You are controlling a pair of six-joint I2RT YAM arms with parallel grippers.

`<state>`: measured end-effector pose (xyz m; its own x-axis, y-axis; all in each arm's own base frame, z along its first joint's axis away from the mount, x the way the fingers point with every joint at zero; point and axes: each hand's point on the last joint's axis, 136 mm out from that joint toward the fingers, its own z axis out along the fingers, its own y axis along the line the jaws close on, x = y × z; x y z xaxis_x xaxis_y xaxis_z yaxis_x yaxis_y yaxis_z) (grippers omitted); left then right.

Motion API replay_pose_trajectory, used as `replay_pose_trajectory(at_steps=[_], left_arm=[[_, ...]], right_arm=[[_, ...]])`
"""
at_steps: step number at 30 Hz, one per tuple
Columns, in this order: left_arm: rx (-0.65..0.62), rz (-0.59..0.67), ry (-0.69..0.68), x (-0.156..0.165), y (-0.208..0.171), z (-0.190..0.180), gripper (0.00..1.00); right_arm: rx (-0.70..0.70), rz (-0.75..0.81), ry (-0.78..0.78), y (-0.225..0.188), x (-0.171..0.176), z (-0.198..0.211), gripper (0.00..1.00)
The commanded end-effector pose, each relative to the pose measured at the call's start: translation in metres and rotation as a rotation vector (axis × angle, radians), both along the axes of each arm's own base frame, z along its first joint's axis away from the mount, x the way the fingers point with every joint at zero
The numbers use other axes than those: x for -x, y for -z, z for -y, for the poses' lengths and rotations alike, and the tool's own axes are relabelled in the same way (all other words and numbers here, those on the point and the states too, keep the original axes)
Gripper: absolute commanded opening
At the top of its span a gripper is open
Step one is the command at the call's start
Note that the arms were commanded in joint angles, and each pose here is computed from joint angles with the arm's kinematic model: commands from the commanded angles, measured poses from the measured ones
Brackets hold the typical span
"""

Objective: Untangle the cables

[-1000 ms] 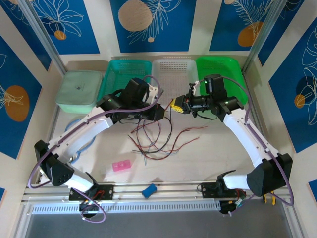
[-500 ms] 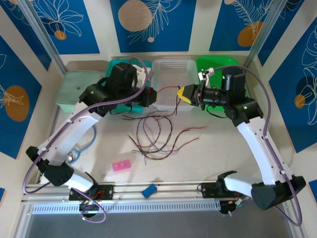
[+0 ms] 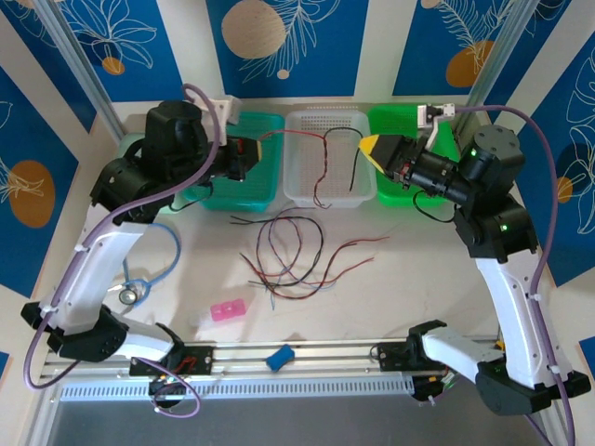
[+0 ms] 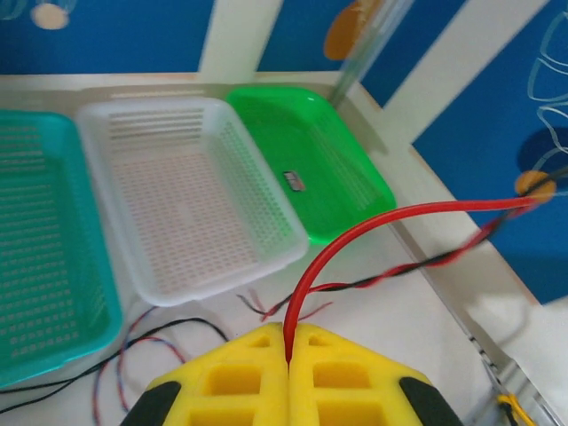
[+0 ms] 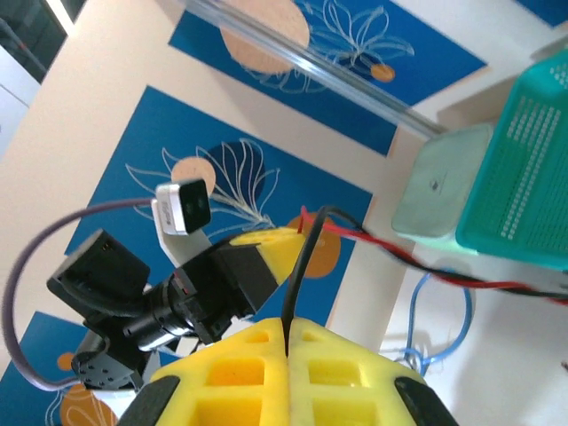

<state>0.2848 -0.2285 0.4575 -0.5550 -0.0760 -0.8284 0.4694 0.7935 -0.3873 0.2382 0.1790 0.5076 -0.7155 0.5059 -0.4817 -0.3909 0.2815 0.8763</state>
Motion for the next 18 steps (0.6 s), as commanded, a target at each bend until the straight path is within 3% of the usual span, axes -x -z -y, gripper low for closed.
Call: replay_pose_trajectory(at_steps=[1, 11, 18], left_arm=[[-0.020, -0.004, -0.113, -0.007, 0.006, -0.030, 0.00], [-0.011, -0.033, -0.217, -0.003, 0.020, -0.073, 0.00], [0.037, -0.070, -0.094, 0.002, 0.018, -0.051, 0.00]], right_arm=[[-0.044, 0.099, 0.127, -0.023, -0.006, 0.019, 0.00], [-0.038, 0.121, 0.299, -0.028, -0.026, 0.057, 0.00], [0.040, -0.022, 0.191, 0.015, -0.039, 0.043, 0.02]])
